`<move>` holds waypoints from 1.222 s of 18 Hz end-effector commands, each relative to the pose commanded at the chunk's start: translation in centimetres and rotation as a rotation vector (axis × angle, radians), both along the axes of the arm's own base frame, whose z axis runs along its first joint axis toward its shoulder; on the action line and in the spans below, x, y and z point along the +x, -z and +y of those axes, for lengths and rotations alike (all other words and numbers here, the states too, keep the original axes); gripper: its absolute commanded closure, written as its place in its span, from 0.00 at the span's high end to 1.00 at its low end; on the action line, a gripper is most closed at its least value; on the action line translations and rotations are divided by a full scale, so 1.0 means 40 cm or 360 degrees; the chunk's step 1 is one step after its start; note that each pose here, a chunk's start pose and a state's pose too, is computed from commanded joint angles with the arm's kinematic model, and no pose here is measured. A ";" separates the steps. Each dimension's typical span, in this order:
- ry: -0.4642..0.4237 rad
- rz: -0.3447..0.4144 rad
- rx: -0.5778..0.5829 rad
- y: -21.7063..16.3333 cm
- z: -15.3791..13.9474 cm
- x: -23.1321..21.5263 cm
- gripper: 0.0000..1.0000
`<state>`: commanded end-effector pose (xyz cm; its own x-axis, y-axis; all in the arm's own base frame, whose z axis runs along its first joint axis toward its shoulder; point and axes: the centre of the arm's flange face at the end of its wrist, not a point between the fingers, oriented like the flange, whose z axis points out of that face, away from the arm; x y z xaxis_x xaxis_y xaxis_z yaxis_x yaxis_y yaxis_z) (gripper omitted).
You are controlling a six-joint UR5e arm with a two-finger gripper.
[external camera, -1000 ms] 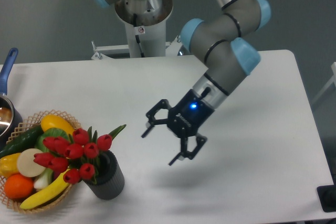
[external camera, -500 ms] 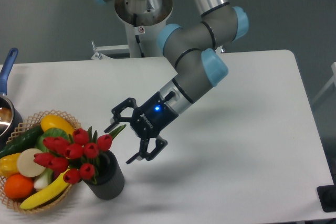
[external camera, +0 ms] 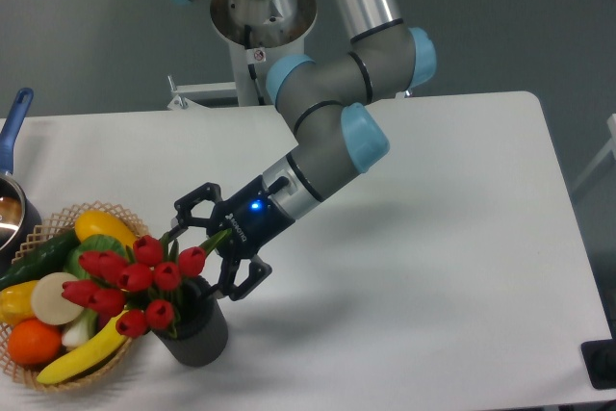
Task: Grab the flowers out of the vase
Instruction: 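Lower the gripper around the tulip stems above the vase rim, then close the gripper on the tulip stems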
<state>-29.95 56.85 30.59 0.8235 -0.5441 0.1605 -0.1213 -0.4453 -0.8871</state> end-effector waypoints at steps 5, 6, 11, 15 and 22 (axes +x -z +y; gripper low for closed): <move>0.0032 0.0011 0.0017 -0.006 0.032 0.010 1.00; 0.0037 0.0011 0.0017 -0.004 0.037 0.012 1.00; 0.0037 0.0020 0.0018 -0.008 0.039 0.009 0.47; 0.0034 0.0049 0.0030 -0.017 0.035 -0.001 0.14; -0.0007 0.0083 0.0062 -0.051 0.023 -0.048 0.12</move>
